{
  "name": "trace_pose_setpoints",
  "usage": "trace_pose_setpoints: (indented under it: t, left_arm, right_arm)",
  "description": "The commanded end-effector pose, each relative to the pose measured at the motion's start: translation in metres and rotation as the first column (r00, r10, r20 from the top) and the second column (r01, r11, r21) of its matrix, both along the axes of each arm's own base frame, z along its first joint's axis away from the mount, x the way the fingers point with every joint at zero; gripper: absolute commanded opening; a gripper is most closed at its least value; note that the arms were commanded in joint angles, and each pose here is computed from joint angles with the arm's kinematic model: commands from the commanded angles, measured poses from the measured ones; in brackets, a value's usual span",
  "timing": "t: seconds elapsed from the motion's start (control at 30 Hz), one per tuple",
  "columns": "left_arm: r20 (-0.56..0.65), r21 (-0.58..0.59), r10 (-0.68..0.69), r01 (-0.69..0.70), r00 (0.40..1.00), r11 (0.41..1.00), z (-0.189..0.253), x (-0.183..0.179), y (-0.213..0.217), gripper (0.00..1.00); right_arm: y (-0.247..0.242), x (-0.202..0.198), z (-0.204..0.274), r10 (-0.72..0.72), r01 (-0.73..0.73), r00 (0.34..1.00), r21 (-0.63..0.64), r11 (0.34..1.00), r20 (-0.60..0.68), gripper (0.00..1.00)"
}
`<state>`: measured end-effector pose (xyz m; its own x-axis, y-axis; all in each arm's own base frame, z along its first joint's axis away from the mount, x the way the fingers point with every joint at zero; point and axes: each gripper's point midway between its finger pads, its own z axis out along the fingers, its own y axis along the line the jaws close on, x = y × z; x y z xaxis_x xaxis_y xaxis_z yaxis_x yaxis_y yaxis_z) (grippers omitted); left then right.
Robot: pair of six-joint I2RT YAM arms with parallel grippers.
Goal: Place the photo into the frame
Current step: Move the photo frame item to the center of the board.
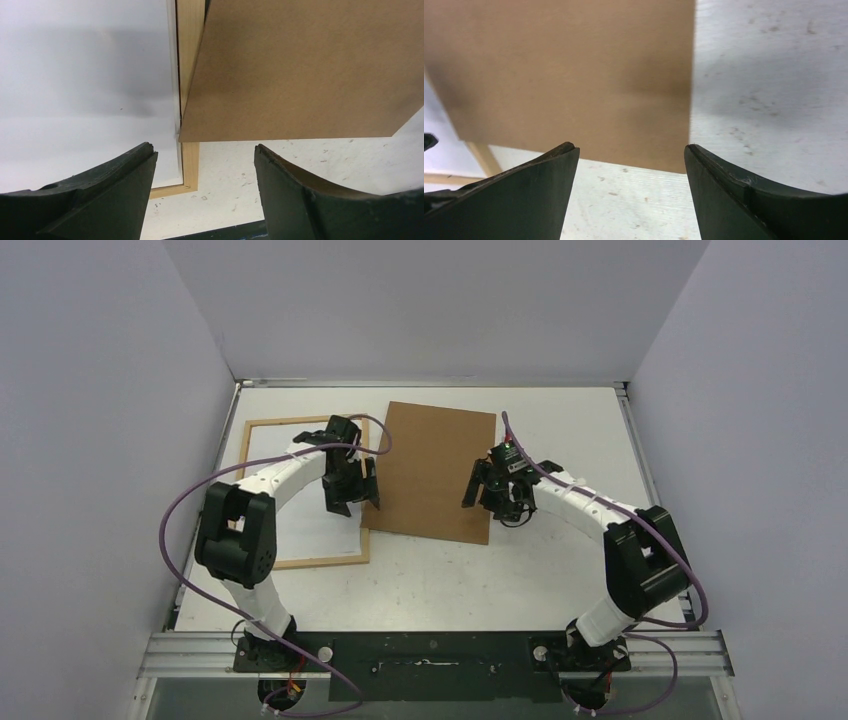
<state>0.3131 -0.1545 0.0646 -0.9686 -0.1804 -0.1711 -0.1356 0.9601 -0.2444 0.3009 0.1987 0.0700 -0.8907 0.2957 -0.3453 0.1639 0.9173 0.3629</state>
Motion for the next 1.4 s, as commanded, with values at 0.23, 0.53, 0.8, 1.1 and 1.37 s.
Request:
trace_pose_setpoints:
  t: [0.23, 0.53, 0.8, 1.1, 1.37]
  left_arm:
    - [-0.054, -0.061, -0.008, 0.004, 0.999, 0.998, -0.025, -0.002, -0.013, 0.63]
    - [-0.095, -0.085, 0.012, -0.021, 0.995, 0.996, -0.038, -0.005, -0.019, 0.56]
    - [-0.076, -0.13, 0.011, -0.021, 0.997, 0.991, -0.021, 0.0, -0.027, 0.54]
    - [-0.029, -0.146, 0.004, -0.008, 1.0, 0.989, 0.0, 0.008, -0.03, 0.39]
    - [0.062, -0.222, 0.007, 0.007, 0.998, 0.975, 0.041, 0.013, -0.038, 0.35]
  right_arm:
    - [-0.011, -0.007, -0.035, -0.003, -0.005, 0.991, -0.054, 0.999, -0.13, 0.8]
    - [0.008, -0.011, -0.046, 0.036, -0.026, 0.984, 0.06, 0.998, -0.174, 0.76]
    - [0.033, -0.019, -0.054, 0.09, -0.051, 0.974, 0.187, 0.981, -0.209, 0.73]
    - [0.036, -0.024, -0.056, 0.119, -0.076, 0.968, 0.191, 0.979, -0.223, 0.72]
    - [0.037, -0.028, -0.061, 0.139, -0.096, 0.962, 0.188, 0.977, -0.235, 0.72]
